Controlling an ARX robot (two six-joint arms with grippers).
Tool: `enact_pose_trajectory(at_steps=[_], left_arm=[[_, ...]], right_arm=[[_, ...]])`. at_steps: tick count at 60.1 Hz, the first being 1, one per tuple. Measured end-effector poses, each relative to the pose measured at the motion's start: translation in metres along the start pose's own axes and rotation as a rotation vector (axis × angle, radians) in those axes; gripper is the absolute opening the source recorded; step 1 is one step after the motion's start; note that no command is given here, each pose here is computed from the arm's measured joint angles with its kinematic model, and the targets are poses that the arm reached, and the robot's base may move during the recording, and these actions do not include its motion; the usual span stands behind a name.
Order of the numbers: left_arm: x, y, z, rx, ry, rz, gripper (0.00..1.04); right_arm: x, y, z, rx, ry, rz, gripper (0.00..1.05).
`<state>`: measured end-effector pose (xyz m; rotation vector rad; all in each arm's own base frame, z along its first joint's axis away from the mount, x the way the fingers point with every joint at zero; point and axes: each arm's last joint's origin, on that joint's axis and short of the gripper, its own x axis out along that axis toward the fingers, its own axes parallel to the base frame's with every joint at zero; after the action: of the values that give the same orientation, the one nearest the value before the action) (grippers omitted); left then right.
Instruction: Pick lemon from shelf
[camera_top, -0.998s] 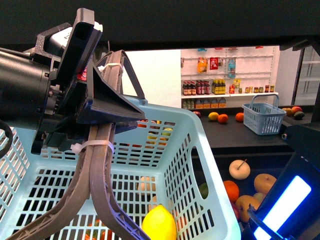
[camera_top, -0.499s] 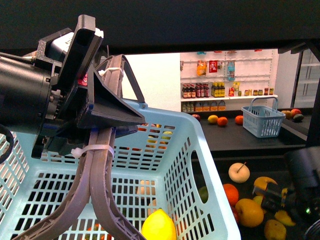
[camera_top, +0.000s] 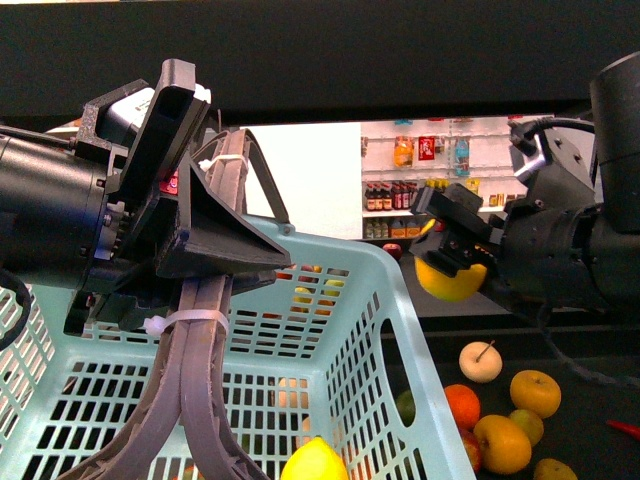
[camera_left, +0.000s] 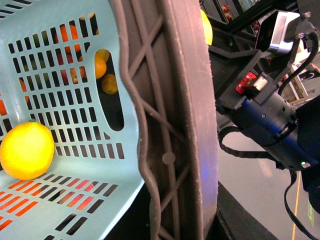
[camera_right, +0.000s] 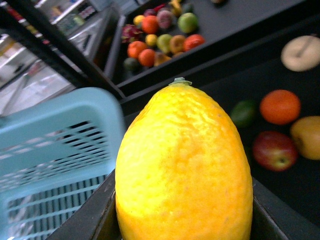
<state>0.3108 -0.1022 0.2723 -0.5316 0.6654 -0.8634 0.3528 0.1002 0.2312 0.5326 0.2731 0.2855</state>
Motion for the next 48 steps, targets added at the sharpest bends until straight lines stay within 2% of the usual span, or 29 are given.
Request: enact_pose_trajectory(at_steps=[11,26,28,34,39,44,48], left_arm=[[0.0,0.0,0.0,0.0,0.0,0.0,0.15],[0.0,0.0,0.0,0.0,0.0,-0.001,0.15],[0.0,0.0,0.0,0.0,0.0,0.0,0.15],[0.0,0.0,0.0,0.0,0.0,0.0,0.15],[0.0,0.0,0.0,0.0,0.0,0.0,0.15],[0.0,0.0,0.0,-0.008,0.0,0.0,0.15],[0.0,0.0,0.0,-0.006,-0.001,0.001,0.15]], right_arm=[[0.005,0.018,-0.023,-0.011,0.081,0.087,0.51],[0.01,0.032,-0.05,-0.048,0.151,0.138,0.51],[0.01,0.033,-0.051,-0.06,0.151,0.14,0.54],[0.01,0.036,-0.05,-0.086,0.118,0.161,0.76],[0.009,0.034,-0.048,-0.091,0.074,0.148,0.87],[0.005,0.027,-0.039,-0.118,0.007,0.1,1.04],[0.0,0.024,-0.029,-0.142,-0.027,0.08,1.03]])
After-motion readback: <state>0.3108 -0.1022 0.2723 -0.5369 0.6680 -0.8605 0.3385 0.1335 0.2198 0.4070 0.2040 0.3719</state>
